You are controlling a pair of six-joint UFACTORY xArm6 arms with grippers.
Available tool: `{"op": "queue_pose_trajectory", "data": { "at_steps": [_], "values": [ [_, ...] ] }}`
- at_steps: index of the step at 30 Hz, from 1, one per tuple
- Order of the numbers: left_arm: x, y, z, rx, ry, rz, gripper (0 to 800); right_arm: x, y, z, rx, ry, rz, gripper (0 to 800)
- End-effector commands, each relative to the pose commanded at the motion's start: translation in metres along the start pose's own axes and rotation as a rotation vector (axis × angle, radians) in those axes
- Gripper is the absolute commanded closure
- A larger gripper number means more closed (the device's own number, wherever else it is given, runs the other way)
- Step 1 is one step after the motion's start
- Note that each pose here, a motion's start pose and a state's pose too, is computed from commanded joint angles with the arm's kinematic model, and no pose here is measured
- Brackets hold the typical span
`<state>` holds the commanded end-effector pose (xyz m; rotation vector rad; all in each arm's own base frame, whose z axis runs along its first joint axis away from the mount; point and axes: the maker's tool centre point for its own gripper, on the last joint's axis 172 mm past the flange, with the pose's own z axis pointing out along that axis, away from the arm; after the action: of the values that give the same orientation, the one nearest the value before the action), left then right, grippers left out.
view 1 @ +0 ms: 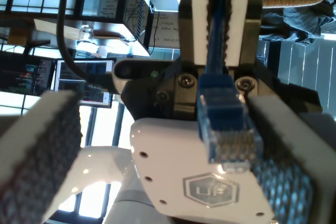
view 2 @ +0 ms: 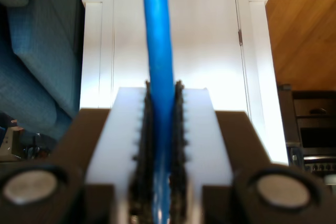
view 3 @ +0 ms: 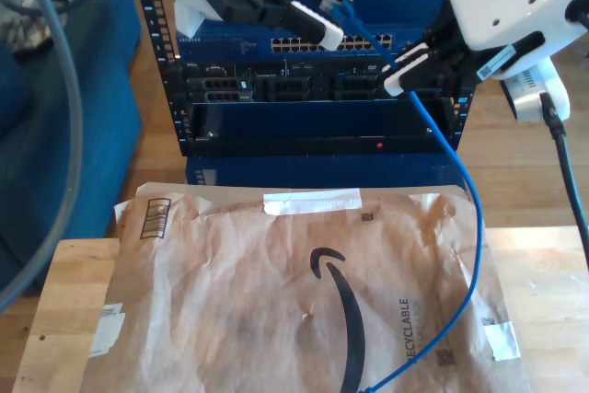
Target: Grab the cable and plug it in
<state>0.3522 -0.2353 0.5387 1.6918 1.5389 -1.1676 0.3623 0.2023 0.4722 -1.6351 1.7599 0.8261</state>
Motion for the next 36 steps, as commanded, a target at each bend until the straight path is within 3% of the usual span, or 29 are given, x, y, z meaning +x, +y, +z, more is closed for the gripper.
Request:
{"op": "queue_pose_trajectory", "data": {
  "at_steps": [7,14,36],
  "values": [
    [0.0005,0.0032,-0.0024,-0.013,-0.002,-0.001,501,-0.0016,0.002,0.0026,-0.007,0.002,-0.004,779],
    [0.0009,0.0033,-0.0024,-0.013,0.0,-0.001,554,-0.0005,0.0039,0.0055,-0.014,0.012,-0.009,779],
    [0.0025,0.0032,-0.0028,-0.014,0.004,-0.005,554,-0.0015,0.0039,0.0043,-0.01,0.01,-0.01,779]
  ]
}}
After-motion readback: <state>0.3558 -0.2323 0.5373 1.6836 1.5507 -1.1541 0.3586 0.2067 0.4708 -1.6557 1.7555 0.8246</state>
